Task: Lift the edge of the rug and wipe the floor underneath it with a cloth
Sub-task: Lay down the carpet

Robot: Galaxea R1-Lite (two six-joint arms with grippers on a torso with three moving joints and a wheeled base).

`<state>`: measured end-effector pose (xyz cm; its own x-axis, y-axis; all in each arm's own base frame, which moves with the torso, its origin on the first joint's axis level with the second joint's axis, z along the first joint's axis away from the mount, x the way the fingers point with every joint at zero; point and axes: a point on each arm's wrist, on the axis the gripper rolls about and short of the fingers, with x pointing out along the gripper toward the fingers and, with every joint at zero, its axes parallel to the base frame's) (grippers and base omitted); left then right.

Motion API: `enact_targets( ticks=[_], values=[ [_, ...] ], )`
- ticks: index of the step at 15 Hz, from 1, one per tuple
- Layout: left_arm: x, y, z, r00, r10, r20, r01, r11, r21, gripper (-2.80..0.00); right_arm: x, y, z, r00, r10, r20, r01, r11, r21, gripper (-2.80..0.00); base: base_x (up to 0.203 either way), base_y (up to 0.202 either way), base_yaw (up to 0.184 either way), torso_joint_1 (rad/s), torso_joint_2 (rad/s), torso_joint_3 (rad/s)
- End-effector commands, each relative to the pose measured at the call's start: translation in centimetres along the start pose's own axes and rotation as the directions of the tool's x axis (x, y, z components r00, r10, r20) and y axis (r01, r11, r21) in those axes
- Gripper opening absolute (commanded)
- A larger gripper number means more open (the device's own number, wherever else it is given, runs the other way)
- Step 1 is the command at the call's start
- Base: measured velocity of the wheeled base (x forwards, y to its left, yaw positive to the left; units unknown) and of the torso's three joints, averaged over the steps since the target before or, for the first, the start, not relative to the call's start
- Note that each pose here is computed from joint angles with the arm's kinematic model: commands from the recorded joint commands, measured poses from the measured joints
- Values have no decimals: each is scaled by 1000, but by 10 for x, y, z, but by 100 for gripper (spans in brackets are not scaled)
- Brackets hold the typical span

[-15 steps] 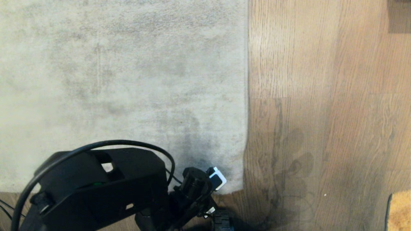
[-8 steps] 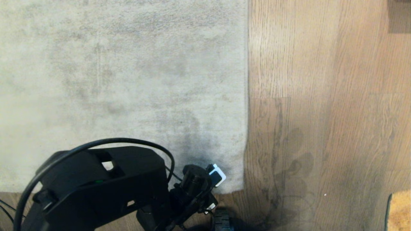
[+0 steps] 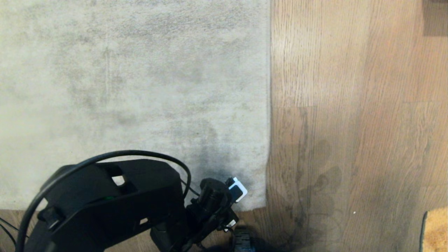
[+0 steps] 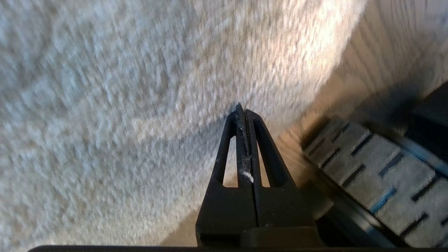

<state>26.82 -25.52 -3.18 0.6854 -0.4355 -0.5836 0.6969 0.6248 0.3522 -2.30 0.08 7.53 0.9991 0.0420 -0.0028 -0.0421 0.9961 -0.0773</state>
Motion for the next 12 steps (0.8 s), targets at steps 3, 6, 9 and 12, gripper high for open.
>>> enact_targets(
  ticks=[3, 6, 9, 12],
  values=[
    [13, 0, 5, 1000, 13, 27, -14, 1000, 21, -280, 0, 0, 0, 1000, 1, -2, -1, 1000, -2, -280, 0, 0, 0, 0, 0, 0],
    [22, -1, 8, 999, 17, 44, -19, 999, 41, -280, 0, 0, 0, 1000, 1, -2, -1, 1000, -1, -280, 0, 0, 0, 0, 0, 0],
    [25, -2, 5, 999, 18, 46, -20, 999, 48, -280, 0, 0, 0, 1000, 1, -2, -1, 1000, -1, -280, 0, 0, 0, 0, 0, 0],
    [28, -3, 3, 998, 23, 56, -26, 998, 56, -280, 0, 0, 0, 1000, 1, -2, -1, 1000, -1, -280, 0, 0, 0, 0, 0, 0]
  ],
)
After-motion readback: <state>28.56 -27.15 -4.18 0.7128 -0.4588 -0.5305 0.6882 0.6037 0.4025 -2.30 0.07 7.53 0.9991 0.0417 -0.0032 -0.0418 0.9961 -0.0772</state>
